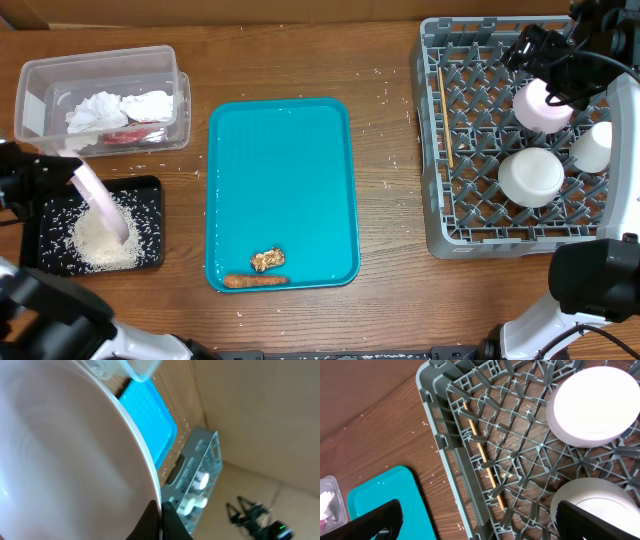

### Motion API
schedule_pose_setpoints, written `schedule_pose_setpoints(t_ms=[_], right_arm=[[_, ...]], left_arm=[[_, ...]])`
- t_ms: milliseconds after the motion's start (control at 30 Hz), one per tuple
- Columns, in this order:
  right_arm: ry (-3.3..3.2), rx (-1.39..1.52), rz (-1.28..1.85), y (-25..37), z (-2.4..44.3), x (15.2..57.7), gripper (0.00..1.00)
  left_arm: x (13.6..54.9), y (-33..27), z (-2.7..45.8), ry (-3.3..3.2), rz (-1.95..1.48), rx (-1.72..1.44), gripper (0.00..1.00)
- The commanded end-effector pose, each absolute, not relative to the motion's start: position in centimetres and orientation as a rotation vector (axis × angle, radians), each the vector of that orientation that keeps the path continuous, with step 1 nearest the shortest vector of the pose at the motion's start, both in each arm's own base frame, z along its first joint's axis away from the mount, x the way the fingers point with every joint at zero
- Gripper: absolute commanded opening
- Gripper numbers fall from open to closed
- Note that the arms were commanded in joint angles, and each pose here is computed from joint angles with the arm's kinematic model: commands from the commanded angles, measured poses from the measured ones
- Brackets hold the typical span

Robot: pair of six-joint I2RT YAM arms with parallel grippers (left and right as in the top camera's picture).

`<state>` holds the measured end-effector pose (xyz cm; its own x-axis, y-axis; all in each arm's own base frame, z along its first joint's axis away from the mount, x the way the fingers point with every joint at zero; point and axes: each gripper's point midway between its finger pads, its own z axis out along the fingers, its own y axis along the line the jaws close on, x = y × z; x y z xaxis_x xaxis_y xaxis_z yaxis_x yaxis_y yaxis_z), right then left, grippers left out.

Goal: Sort waste into correct bins and load items into the dishwasher
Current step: 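Tilt the plate with the left gripper to pour rice onto black tray, then carry the empty plate back and set it on the teal tray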

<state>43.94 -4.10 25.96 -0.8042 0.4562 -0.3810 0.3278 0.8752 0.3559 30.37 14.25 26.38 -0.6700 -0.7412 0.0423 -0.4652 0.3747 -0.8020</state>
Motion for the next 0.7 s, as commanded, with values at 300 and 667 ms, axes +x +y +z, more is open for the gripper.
schedule_pose_setpoints(t_ms=[300, 667], right_arm=[[2.549, 0.567, 0.373, -4.2, 27.1, 44.2, 1.0], [2.549, 0.567, 0.373, -4.2, 27.1, 44.2, 1.0]], left_arm=[[31.4, 1.9, 28.7, 2.655, -0.746, -0.598, 0.04], [36.0, -10.9, 25.7, 2.752, -0.489, -0.131, 0.04]])
